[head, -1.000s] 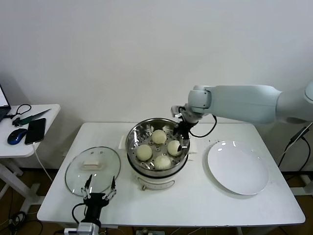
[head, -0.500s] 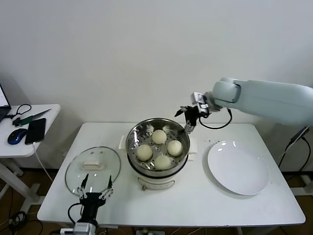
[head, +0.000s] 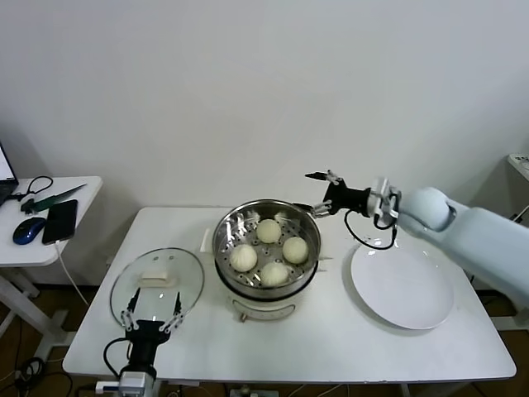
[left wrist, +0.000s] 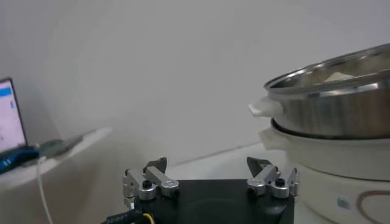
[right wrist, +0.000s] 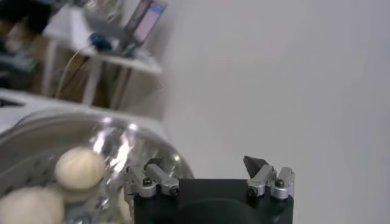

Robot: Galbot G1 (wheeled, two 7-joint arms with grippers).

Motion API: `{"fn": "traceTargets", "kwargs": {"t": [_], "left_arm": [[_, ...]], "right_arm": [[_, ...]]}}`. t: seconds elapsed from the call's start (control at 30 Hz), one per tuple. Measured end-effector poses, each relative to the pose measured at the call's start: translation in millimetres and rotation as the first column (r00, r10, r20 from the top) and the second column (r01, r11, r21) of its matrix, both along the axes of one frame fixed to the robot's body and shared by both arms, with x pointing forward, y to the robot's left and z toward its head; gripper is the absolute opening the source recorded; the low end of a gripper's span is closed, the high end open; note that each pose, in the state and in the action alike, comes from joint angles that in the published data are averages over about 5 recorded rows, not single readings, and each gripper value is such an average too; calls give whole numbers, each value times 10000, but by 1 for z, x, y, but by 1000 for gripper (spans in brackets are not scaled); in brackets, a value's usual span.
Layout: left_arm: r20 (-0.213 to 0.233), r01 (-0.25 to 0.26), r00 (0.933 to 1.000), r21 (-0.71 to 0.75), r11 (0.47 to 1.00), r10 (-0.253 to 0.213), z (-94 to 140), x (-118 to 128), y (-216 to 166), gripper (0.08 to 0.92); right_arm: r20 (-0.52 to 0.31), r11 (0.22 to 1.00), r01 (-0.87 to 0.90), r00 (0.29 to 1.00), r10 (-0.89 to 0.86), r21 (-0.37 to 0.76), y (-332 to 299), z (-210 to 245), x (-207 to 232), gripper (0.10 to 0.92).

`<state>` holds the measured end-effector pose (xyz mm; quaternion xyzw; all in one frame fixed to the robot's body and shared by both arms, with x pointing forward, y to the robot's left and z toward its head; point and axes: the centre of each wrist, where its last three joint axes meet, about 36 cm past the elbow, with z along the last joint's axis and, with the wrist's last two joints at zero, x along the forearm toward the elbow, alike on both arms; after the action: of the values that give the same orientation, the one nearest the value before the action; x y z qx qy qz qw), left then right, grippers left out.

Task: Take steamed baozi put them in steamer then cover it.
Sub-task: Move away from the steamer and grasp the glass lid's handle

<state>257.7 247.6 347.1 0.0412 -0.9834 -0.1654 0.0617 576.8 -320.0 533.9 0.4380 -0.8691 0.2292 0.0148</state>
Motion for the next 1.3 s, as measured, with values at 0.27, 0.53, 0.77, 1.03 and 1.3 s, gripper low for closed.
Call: {"fn": "traceTargets", "kwargs": {"t": [0.27,0.53,0.77,1.03,1.3], "left_arm": [[3,192,9998,2495,9682,-199,13,2,14,823],[-391,709,9974,6459,7601,-598,20,7,30,823],[-1205,1441,9894,8817,4492,-810,16,18,35,823],[-2044,2196,9750,9467,2357,-873,-8,38,39,823],[-2642,2699,9628,9508,1521,-568,-41,61,51,823]], "right_arm": [[58,9697,1787,9832,-1822,1666,-26,-39,-48,823],[-329,9107,3306,9423,-3331,2474,-41,-71,-93,823],[-884,8427,4617,8855,-4561,2770,-57,-100,-133,823],[-1542,7813,5722,8199,-5513,2493,-73,-135,-176,823],[-1883,7477,6276,7784,-5988,2169,-82,-159,-203,823]]}}
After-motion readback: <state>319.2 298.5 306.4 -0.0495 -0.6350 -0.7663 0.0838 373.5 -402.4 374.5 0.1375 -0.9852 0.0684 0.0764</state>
